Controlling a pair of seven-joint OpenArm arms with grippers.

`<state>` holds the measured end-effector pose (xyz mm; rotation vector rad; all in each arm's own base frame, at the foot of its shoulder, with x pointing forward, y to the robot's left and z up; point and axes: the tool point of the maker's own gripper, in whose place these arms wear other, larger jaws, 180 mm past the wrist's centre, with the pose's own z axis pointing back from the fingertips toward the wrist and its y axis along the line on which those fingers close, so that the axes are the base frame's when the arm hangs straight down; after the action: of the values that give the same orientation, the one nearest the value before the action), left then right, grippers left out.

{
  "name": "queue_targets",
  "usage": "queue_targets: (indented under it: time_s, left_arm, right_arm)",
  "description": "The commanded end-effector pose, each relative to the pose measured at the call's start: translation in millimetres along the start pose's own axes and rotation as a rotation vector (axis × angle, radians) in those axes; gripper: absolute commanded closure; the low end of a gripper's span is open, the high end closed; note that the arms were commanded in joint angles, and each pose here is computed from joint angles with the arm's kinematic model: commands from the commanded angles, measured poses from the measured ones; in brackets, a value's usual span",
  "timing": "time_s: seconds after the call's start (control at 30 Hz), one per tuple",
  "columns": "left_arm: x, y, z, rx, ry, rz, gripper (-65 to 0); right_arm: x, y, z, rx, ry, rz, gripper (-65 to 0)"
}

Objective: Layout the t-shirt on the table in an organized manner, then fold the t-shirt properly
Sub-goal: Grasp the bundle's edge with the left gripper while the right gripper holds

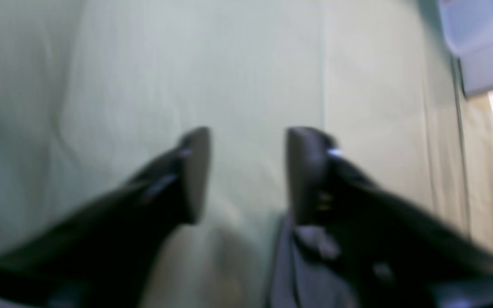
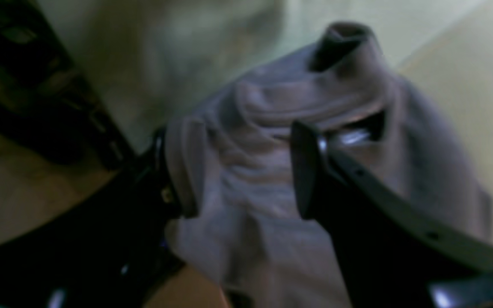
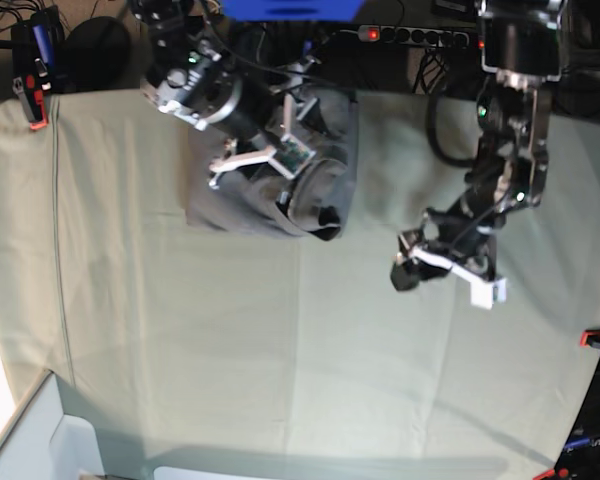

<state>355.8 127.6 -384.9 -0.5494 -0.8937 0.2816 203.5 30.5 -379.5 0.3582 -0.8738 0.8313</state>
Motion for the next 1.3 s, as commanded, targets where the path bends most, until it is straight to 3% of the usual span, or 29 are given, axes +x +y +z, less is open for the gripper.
queue_targets:
  time_s: [0.0,0.17,0.4,0.6,0.87,1.0,1.27]
  left_arm:
    - [7,-10,5,-0.04,-0.025,0.019,-40.0]
    - [-37,-25,27,-0.087,0.035,0.121,-53.4]
    - [-94,-54,47,-0.142,0.153,0.109,-54.4]
    - [-128,-63,47,-0.156,0.242,0.085,-54.4]
    - [-145,-43,43,-0.072,0.286,-0.036,-54.4]
    - [-155,-25,27,-0.029,0.328,-0.021,-54.7]
    - [-159,-34,10,-0.04,0.342,-0.005,-52.1]
  right_arm:
    - [12,-13,6,-0.031,-0.046,0.003,-29.4]
    - [-13,-68,28,-0.191,-0.002,-0.053,-29.4]
    - [-23,-112,46,-0.314,0.017,-0.078,-29.4]
    - [-24,-116,48,-0.324,0.017,-0.081,-29.4]
    - [-25,-115,47,-0.322,0.021,-0.083,-29.4]
    - [-25,-115,47,-0.321,0.022,-0.084,-29.4]
    - [-27,-114,47,-0.32,0.026,-0.086,-29.4]
